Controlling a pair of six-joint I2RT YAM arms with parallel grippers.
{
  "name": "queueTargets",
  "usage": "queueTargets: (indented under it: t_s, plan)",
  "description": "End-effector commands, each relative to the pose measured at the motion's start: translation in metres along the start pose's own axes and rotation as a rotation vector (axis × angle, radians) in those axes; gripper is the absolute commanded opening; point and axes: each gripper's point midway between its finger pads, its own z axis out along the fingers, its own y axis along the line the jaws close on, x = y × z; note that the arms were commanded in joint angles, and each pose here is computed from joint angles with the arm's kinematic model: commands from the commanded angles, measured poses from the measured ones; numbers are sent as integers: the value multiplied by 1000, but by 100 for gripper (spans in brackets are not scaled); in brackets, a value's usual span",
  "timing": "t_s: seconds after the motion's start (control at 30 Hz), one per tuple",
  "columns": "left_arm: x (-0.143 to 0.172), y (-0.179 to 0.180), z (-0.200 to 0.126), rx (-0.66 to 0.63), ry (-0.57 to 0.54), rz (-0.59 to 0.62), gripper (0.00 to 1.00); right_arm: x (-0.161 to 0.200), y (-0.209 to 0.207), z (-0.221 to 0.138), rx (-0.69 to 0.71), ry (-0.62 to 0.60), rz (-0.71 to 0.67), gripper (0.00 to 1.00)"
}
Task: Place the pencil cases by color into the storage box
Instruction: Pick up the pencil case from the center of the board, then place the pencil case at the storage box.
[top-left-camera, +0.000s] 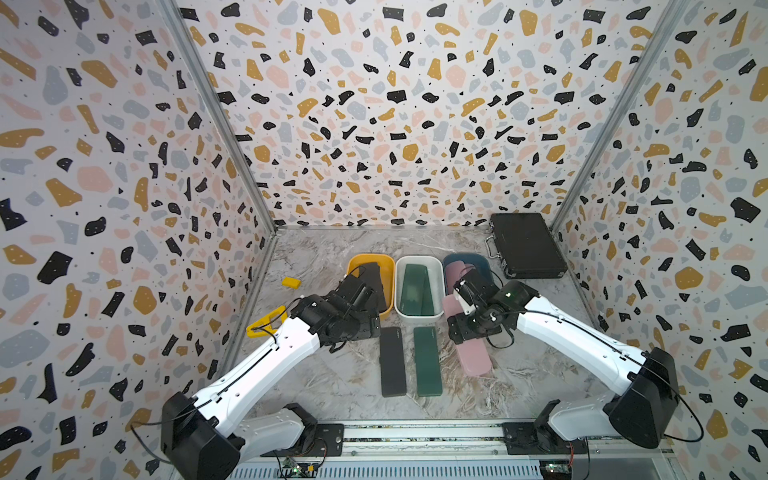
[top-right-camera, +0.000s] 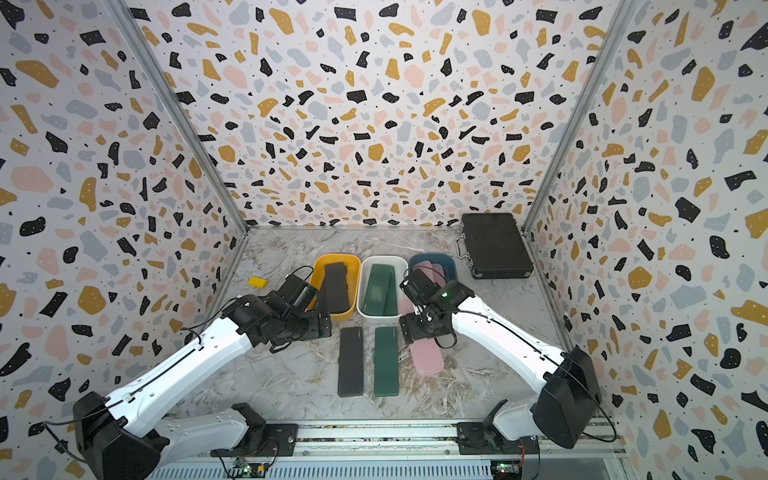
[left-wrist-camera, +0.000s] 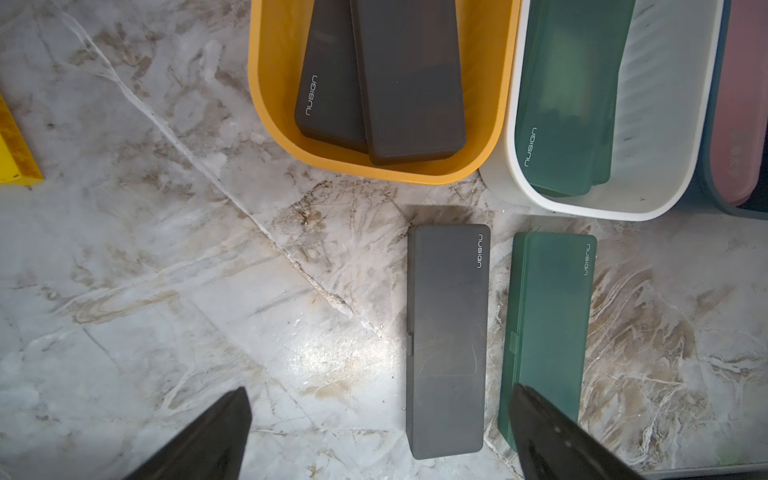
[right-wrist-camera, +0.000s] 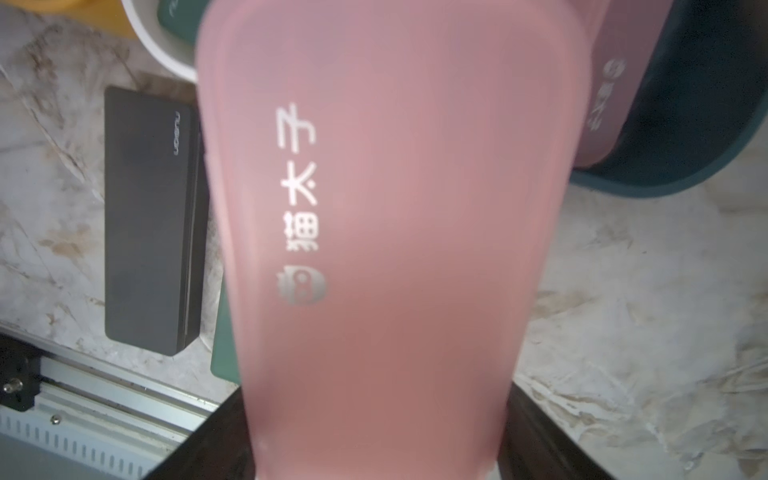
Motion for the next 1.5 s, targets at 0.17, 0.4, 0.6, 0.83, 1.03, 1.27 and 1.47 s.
queueTargets:
  t_s: [0.17, 0.4, 0.6, 0.83, 1.03, 1.27, 1.47]
  plan:
    - [7, 3, 4, 9, 7, -23, 100, -56, -17, -16, -32, -40, -35, 75]
    - [8, 4, 5, 7, 10, -25, 100, -99, -40, -6, -39, -38, -11, 73]
    - [8, 4, 5, 10, 9, -25, 100, -127, -60, 3, -40, -30, 17, 73]
    - [8, 5, 4, 8, 5, -25, 100, -142, -83, 22, -31, -3, 50, 73]
    - [9, 6, 5, 5, 8, -25, 100, -151, -101, 38, -18, 17, 72, 73]
    - [9, 6, 5, 4, 7, -28, 100, -161, -117, 55, -9, 33, 90, 72]
    - [8, 6, 7, -4, 8, -24, 100, -166, -130, 67, 1, 46, 111, 72]
